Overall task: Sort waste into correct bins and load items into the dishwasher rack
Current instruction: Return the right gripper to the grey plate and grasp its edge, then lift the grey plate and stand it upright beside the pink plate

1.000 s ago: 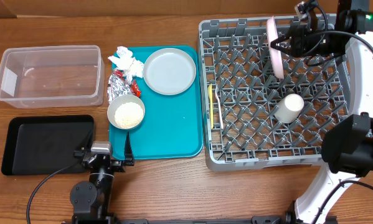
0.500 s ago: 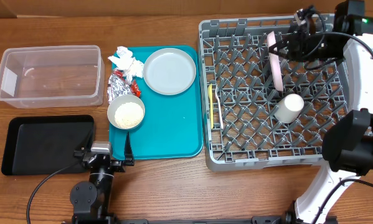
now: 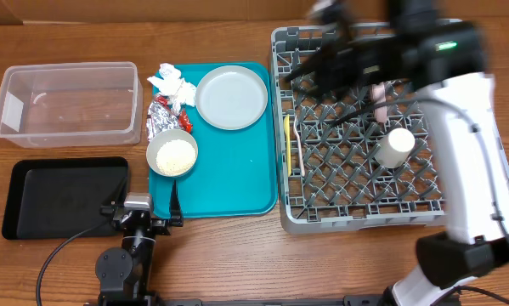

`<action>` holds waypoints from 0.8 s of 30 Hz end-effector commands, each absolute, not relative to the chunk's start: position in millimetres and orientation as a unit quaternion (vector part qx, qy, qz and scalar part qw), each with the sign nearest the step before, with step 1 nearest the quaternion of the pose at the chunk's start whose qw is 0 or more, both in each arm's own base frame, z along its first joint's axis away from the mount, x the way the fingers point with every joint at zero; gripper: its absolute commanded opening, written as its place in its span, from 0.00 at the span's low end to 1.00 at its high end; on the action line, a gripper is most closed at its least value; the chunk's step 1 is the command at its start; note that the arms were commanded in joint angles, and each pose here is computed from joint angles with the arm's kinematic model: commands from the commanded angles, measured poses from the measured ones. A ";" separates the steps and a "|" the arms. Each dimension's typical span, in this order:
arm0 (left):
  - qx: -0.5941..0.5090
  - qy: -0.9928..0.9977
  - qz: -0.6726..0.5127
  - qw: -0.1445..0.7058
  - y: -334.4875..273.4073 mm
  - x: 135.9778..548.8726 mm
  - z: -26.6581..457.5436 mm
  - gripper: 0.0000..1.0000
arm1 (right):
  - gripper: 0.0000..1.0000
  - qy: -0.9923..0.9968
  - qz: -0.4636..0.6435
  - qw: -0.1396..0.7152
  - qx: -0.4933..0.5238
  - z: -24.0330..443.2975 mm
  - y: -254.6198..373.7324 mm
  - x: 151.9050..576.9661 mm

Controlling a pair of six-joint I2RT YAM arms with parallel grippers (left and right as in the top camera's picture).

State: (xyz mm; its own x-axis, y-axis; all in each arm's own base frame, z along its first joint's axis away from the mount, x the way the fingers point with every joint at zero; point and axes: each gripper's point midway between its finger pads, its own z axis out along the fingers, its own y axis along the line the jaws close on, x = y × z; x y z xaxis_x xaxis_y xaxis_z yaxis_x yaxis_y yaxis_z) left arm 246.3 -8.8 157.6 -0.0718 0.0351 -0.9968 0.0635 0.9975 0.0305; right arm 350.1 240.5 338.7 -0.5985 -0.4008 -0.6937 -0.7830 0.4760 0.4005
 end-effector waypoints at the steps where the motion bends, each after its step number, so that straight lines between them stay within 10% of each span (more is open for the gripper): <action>1: 0.038 0.730 -0.006 0.682 -7.9 245.9 157.9 1.00 | 0.70 0.859 0.259 0.226 -0.380 281.6 276.1 349.2; 14: 0.038 0.730 -0.006 0.682 -7.9 245.9 157.9 1.00 | 0.61 0.897 0.116 0.149 -0.400 75.0 339.4 405.4; 24: 0.038 0.730 -0.006 0.682 -7.9 245.9 157.9 1.00 | 0.57 0.871 0.098 0.155 -0.455 23.0 354.0 417.4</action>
State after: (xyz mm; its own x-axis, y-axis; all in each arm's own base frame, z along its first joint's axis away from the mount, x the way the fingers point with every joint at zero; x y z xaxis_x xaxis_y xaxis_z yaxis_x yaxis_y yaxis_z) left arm 246.3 -8.8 157.6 -0.0718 0.0351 -0.9968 0.0635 0.9975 0.0305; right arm 415.7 351.4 39.1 -0.5672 -0.7344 -0.3728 -0.8046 0.5907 0.0608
